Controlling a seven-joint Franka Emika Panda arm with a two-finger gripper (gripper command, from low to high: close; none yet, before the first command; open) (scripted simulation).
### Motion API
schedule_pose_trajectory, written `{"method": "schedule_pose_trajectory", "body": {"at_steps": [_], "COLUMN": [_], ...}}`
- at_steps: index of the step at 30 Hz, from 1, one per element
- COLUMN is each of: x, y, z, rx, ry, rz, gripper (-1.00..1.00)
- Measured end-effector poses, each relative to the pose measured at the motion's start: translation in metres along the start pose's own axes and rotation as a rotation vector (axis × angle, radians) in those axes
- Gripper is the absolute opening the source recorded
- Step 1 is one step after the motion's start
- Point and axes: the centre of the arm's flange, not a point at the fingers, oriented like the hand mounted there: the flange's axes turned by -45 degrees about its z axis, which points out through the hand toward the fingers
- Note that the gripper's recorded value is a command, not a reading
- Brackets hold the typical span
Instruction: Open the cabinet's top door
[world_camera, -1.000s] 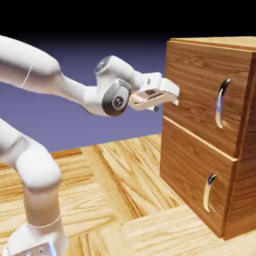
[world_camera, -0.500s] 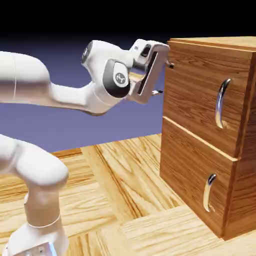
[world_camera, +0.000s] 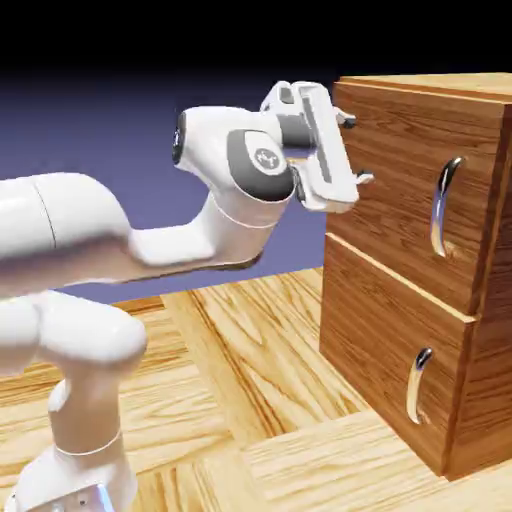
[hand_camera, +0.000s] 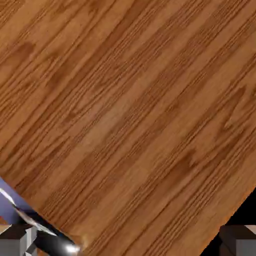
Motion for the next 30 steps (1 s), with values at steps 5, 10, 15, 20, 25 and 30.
{"method": "schedule_pose_trajectory", "body": {"at_steps": [5,10,15,20,25,30], "x": [-0.003,0.004,0.021,0.019,0.021,0.038], "y": [-0.032,-0.068,-0.105,-0.107,-0.104,-0.092], "z": [0.015,0.037,0.064,0.100,0.109,0.068], "rx": [-0.020,-0.025,-0.020,-0.020,0.001,0.107], "ry": [-0.043,-0.080,-0.108,-0.110,-0.118,-0.160], "rz": [-0.244,-0.485,-0.728,-0.752,-0.751,-0.744], "gripper": [0.00,0.00,0.00,0.00,-1.00,-1.00]}}
